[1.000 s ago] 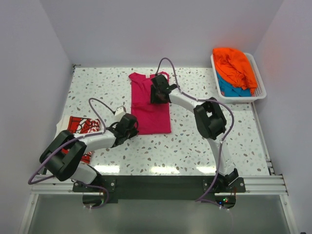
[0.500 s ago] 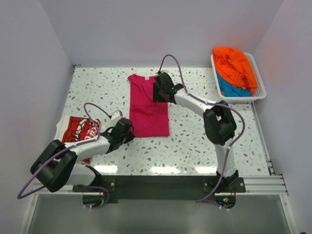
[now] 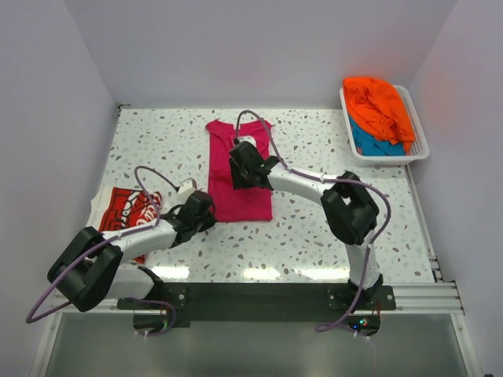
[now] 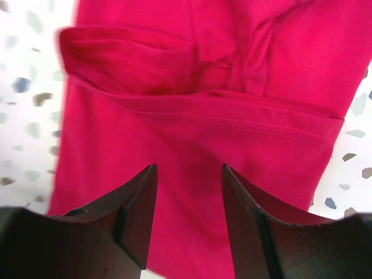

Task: Fold and stack the t-shirts
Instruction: Fold the tshirt

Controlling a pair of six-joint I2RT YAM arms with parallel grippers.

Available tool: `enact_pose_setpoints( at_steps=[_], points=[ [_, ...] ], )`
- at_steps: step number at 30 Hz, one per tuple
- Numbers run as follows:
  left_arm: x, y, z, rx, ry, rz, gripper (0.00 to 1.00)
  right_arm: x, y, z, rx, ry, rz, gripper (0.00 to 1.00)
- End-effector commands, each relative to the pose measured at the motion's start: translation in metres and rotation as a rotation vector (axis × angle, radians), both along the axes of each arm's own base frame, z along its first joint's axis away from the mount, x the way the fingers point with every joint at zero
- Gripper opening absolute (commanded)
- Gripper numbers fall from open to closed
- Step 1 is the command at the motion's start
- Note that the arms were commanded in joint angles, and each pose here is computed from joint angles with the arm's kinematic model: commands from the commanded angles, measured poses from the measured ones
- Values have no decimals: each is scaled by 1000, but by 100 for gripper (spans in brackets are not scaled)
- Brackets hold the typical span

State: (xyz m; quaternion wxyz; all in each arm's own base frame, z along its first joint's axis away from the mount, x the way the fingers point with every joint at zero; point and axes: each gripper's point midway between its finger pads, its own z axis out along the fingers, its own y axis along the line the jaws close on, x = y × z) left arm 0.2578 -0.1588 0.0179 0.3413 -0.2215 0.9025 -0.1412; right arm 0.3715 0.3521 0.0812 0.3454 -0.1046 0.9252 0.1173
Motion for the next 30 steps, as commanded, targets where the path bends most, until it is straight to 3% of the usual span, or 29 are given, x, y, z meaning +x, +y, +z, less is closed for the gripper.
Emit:
enact_pose_setpoints(
  at_steps=[1,10,15,22,26,30],
  points=[
    [-7,6,-3,21,14,4,0,14,-4,-11,-56,-9,-11,51],
    [-8,6,-3,20,16,-1,0,49,-14,-33,-204,-16,-73,52],
    [-9,6,-4,18,16,-4,0,58,-21,-31,-199,-21,-113,65],
    [-9,2,-1,6,11,-22,0,57,-17,-39,-197,4,-100,69],
    [-2,-2,15,3,-23,-48,1,58,-16,-16,-171,-31,-91,78],
    [7,-6,46,-6,-89,-67,17,60,-19,18,-154,-72,-88,84]
  ],
)
